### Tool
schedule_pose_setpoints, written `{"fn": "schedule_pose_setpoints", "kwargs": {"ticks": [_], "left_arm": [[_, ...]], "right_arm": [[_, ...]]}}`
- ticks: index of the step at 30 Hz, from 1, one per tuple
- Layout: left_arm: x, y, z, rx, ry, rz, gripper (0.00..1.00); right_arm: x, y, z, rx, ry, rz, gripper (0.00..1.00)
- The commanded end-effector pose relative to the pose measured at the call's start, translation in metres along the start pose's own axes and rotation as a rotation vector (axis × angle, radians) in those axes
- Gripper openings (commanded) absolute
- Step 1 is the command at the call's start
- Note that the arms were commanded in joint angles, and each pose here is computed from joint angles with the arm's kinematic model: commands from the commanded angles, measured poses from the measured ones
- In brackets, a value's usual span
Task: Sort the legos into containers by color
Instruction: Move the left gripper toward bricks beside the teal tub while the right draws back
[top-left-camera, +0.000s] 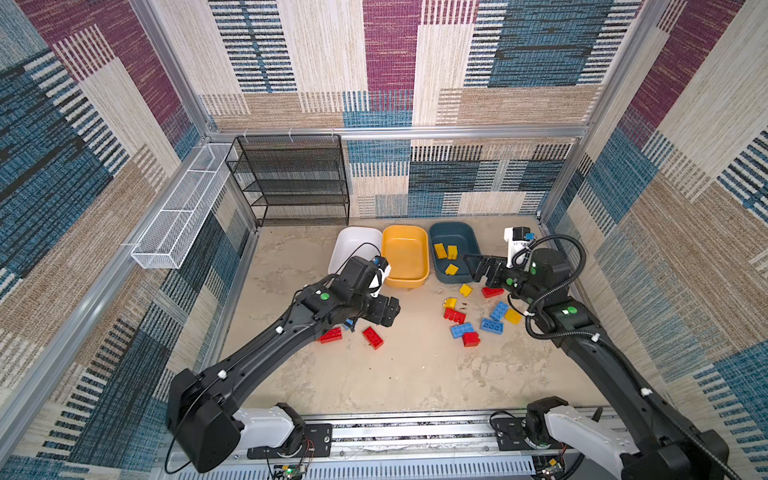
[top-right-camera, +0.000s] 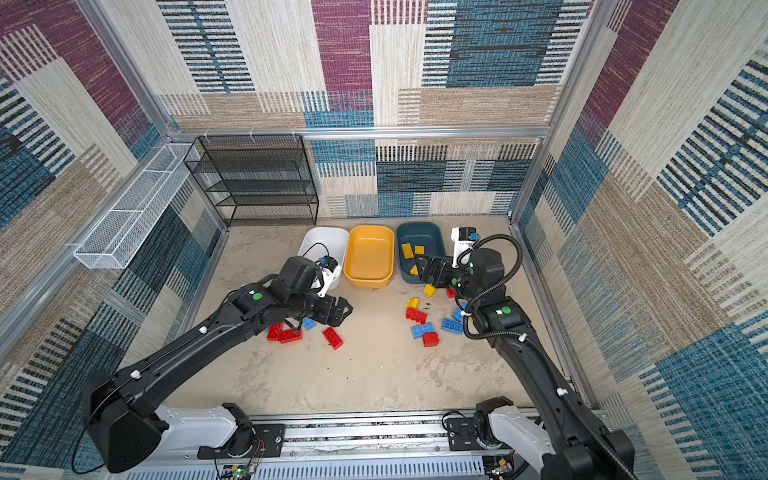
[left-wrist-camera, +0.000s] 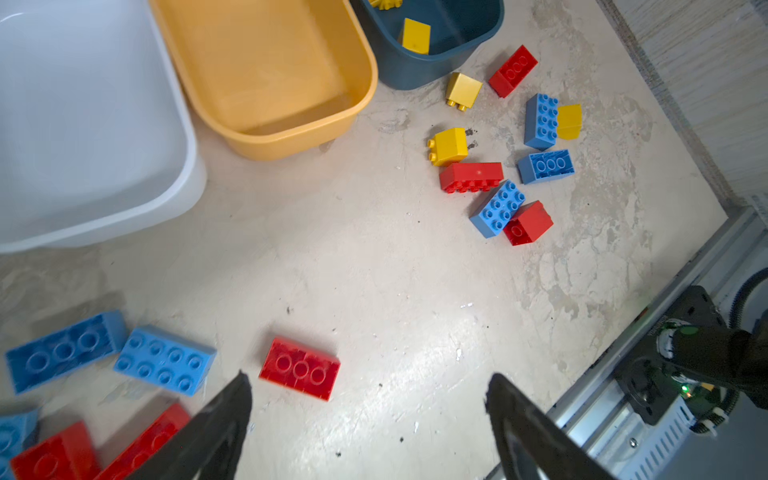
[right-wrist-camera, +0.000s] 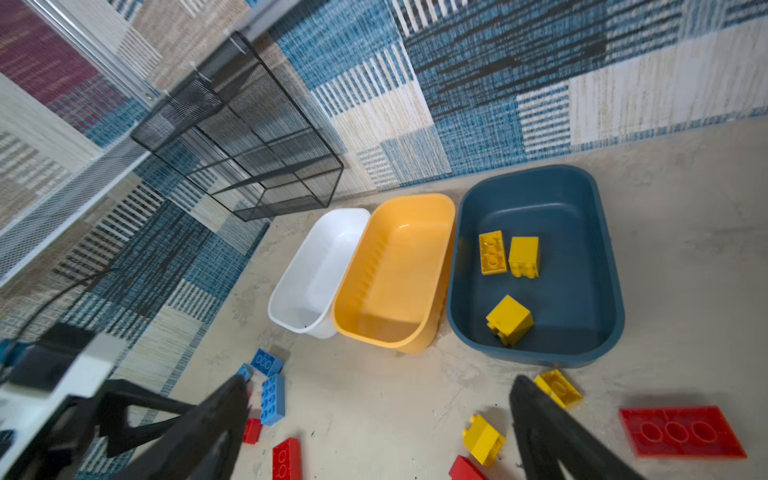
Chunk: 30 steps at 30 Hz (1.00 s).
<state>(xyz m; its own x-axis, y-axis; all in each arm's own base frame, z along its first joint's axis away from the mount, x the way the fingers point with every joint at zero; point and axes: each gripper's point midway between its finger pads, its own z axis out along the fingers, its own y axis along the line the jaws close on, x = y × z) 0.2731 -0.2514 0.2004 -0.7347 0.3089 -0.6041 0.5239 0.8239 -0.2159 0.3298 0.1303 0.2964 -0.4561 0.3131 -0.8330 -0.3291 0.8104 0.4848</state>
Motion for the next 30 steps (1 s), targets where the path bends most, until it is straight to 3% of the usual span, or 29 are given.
{"fn": "schedule_pose_setpoints", "kwargs": {"ticks": [1,11,16,24,30], "left_arm": [[-0.030,-0.019,0.018,0.026,-0.062,0.080,0.89],[-0.060,-0.059,0.093,0.084,0.015,0.136,0.88],[-0.073,-0.082,0.123,0.091,0.042,0.190,0.87],[-0.056,-0.092,0.172,0.051,0.107,0.196,0.85],[-0.034,-0.077,0.215,-0.071,0.163,0.199,0.82]], "right_arm": [[-0.002,0.011,-0.020,-0.037,-0.040,-0.014,1.00],[-0.016,0.042,-0.074,-0.165,-0.221,-0.039,1.00],[-0.014,0.056,-0.093,-0.222,-0.208,-0.009,1.00],[-0.017,0.058,-0.122,-0.161,-0.225,-0.066,1.00],[-0.006,0.054,-0.134,-0.163,-0.247,-0.043,1.00]]}}
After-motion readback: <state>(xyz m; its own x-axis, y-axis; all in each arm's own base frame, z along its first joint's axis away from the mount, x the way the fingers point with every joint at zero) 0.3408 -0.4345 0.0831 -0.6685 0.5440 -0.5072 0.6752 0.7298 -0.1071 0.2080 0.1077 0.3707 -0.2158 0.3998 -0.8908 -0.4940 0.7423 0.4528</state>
